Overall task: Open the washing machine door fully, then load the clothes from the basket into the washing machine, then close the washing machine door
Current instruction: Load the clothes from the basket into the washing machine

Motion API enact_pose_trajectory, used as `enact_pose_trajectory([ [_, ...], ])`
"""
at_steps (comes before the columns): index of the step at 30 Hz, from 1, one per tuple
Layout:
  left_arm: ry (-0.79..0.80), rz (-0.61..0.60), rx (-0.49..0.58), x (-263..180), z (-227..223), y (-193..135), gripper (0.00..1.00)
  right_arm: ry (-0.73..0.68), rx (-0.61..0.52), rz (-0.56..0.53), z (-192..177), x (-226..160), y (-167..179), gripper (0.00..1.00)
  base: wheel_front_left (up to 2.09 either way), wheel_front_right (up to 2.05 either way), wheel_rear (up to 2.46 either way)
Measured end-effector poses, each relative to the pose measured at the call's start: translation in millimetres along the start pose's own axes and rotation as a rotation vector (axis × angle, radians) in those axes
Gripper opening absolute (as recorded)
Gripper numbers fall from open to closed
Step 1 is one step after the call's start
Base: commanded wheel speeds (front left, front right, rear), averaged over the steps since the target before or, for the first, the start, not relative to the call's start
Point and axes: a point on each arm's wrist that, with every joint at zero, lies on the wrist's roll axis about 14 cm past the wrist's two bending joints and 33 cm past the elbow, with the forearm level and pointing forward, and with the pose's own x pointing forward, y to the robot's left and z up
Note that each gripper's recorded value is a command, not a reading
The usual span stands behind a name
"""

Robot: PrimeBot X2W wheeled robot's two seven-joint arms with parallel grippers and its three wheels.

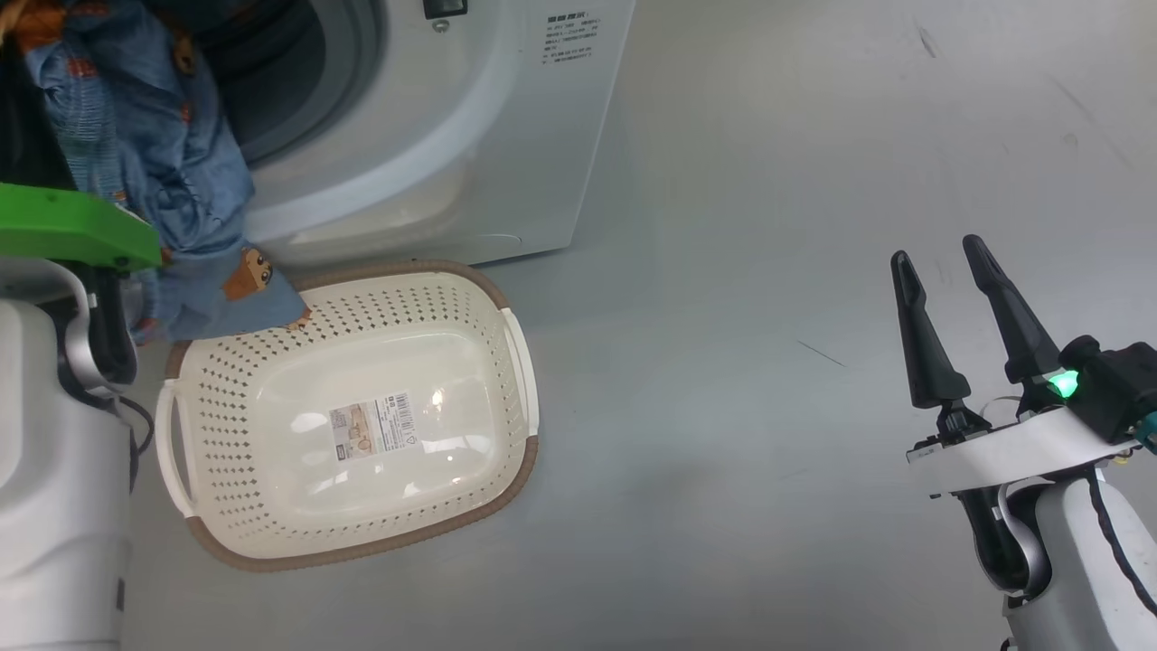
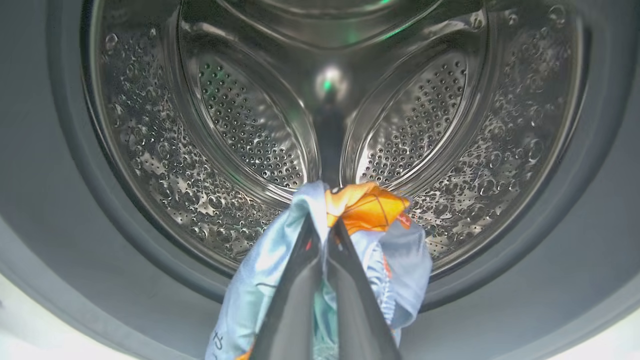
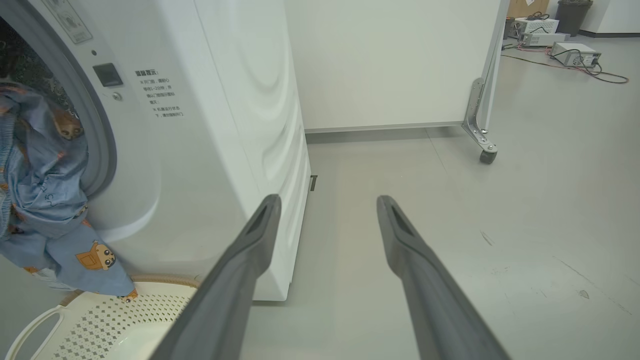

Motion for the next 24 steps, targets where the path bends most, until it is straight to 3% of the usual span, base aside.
enact_pose_trajectory([
  [15,0.159,0.019,-0.008,51.4,-48.3,7.0,0.00,0.032,-0.006,-0.045,-12.8,7.0,-13.8,1.00,0.00,0.00,0.00],
  [24,-0.025,-0.018,0.025,92.4,-4.8,-0.4,0.00,0.050,-0.009,-0.061,-21.2,12.8,-20.0,1.00,0.00,0.00,0.00],
])
